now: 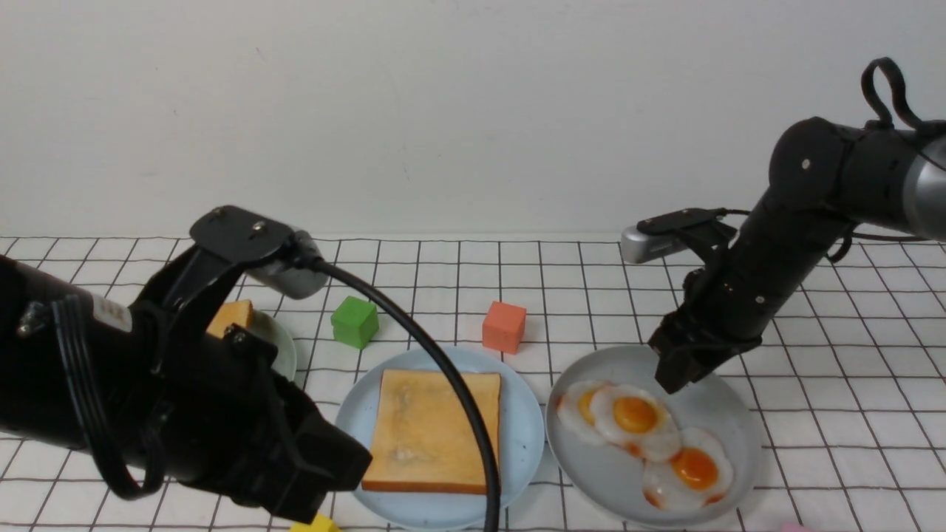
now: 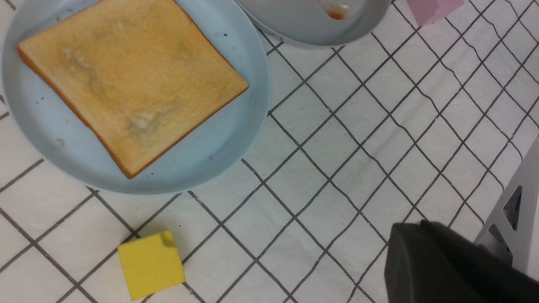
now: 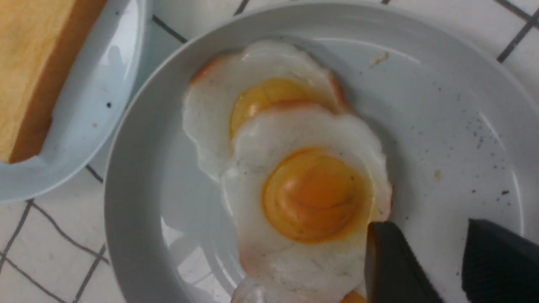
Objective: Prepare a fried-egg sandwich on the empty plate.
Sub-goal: Use the right arm to grab a fried egg
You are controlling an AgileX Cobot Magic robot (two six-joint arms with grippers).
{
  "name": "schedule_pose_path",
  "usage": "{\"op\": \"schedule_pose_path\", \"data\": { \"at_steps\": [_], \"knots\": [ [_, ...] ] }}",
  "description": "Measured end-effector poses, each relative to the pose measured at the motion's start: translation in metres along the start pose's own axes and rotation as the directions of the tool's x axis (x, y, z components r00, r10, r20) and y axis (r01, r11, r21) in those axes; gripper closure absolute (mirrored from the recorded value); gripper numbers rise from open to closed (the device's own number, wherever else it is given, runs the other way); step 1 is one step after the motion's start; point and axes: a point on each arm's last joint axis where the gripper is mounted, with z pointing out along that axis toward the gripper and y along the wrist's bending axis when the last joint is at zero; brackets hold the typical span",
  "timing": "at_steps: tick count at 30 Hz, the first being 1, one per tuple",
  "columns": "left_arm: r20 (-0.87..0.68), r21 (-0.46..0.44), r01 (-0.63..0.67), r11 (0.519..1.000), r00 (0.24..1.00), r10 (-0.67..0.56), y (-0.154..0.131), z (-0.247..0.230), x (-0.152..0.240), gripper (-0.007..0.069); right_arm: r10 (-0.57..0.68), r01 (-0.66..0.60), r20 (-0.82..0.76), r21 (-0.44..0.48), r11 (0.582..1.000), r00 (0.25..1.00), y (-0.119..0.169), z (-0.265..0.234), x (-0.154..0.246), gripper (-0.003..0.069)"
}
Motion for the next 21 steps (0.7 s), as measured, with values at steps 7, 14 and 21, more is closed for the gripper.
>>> {"op": "schedule_pose_path", "data": {
  "at_steps": [7,14,21],
  "knots": [
    [0.000,0.000,0.000,1.000,1.000,0.000,0.000,0.000,0.000,0.0589,0.033,-0.033,0.000,-0.012,0.999,0.999,-0.004,0.013,-0.001,0.0398],
    [-0.005,0.003,0.003,1.000,1.000,-0.003,0.000,0.000,0.000,0.0586,0.049,-0.049,0.006,-0.032,0.998,0.999,-0.002,0.014,-0.002,0.0397],
    [-0.005,0.003,0.007,1.000,1.000,-0.007,0.000,0.000,0.000,0.0575,0.067,-0.068,-0.029,-0.051,0.996,0.997,-0.006,0.030,0.000,0.0411]
  ]
}}
